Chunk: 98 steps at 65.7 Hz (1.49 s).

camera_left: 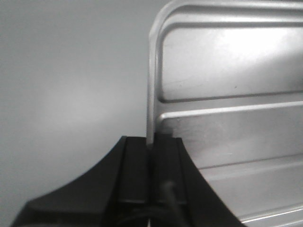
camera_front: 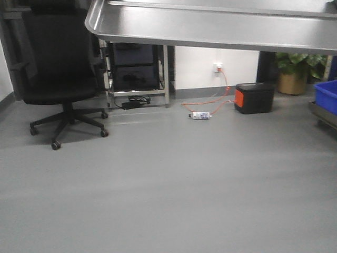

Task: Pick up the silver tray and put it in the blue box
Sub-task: 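Turn the base past the black chair toward the blue bin rack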

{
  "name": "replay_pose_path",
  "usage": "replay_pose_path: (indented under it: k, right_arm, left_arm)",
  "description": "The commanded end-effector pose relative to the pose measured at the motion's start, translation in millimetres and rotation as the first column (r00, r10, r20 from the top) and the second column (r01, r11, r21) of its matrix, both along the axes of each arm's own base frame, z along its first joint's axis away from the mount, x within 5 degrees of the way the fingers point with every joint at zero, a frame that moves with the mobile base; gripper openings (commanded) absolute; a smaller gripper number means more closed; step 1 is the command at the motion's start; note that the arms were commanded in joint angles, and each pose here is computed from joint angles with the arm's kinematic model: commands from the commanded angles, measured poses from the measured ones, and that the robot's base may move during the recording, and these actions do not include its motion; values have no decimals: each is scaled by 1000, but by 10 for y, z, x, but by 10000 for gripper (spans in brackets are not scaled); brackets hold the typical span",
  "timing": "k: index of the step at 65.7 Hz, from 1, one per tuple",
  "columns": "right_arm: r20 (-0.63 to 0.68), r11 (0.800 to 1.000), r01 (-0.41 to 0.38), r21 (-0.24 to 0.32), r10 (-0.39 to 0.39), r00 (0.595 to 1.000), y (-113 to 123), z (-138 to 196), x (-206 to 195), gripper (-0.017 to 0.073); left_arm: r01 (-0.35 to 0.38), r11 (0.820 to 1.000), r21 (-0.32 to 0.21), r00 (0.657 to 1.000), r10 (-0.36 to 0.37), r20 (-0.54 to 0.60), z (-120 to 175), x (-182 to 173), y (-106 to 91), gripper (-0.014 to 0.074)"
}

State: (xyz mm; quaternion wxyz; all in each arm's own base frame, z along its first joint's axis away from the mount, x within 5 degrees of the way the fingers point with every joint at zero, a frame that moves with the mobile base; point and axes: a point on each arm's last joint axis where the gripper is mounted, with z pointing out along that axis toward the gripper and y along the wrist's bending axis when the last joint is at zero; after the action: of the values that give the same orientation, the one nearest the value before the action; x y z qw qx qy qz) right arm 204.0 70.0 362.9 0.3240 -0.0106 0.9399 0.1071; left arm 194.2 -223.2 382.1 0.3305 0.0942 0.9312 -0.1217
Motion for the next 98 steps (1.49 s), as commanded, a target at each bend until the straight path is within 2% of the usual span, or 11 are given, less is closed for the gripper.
replay_pose_path:
  k: [1, 98]
  right_arm:
    - [92, 998, 11, -58, -5, 996, -84, 157, -13, 60]
    - [91, 998, 11, -60, -6, 996, -85, 156, -13, 60]
  left_arm:
    - [-30, 999, 18, 996, 28, 89, 205, -2, 133, -105]
    - [-27, 1000, 10, 997, 26, 76, 196, -9, 123, -105]
